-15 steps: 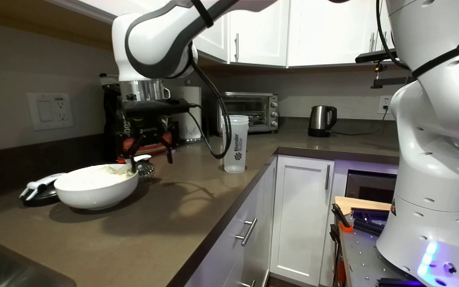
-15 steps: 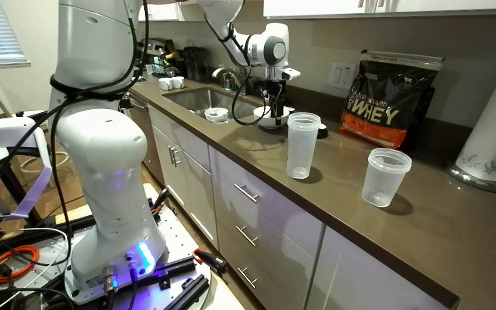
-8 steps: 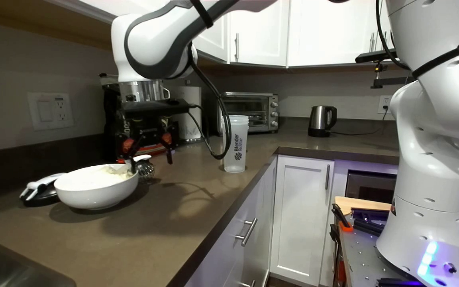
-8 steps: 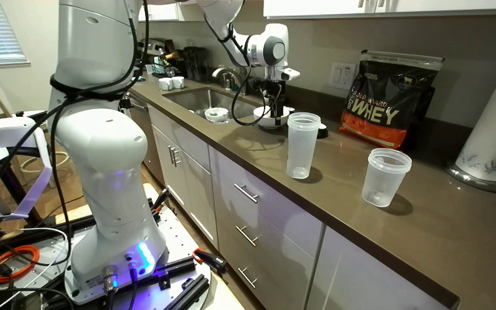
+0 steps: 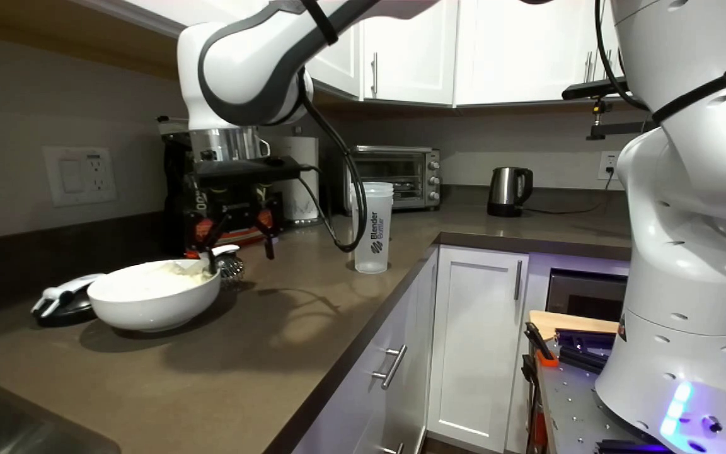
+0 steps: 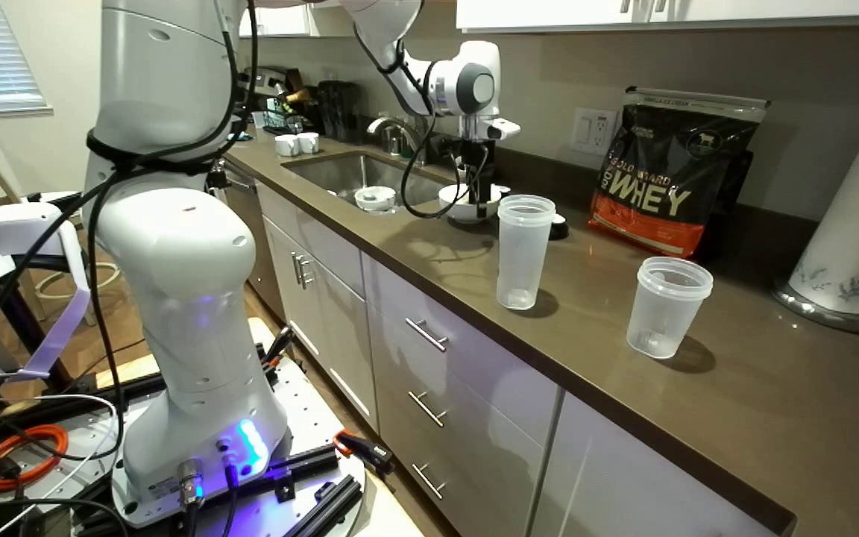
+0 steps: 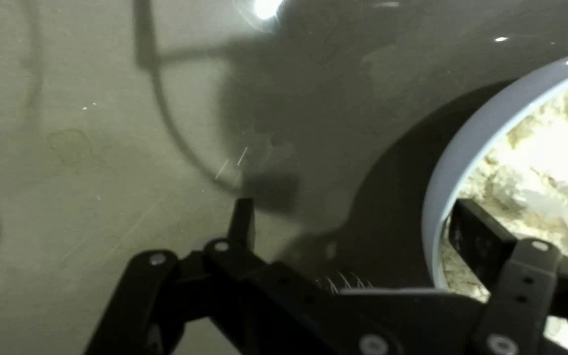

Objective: Move the white bowl forward

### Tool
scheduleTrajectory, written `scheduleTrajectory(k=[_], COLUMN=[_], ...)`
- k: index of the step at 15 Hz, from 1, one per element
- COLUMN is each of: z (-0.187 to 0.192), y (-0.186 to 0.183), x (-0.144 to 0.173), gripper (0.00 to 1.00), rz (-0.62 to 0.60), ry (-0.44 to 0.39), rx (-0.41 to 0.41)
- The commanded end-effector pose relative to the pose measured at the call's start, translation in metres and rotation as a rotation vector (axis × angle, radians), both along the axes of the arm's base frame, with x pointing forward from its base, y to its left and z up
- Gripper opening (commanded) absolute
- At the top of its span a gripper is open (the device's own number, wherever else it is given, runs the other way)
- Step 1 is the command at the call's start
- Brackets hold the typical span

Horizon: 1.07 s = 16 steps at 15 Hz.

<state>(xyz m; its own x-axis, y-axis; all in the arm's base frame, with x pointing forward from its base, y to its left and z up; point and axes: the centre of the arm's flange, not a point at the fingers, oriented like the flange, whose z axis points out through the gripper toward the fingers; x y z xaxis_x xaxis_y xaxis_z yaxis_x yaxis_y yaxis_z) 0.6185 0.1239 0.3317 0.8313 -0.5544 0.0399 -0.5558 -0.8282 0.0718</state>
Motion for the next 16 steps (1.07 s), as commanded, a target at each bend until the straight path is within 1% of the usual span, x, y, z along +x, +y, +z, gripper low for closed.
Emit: scheduleTrajectory(k=[1, 16], z=[0.000, 0.001], y=[-0.006, -0.001], x=[-0.016, -0.046], gripper=[1.00, 1.00], rz=[-0.028, -0.035], ry=[-0.001, 0.030], rx=[-0.024, -0.026])
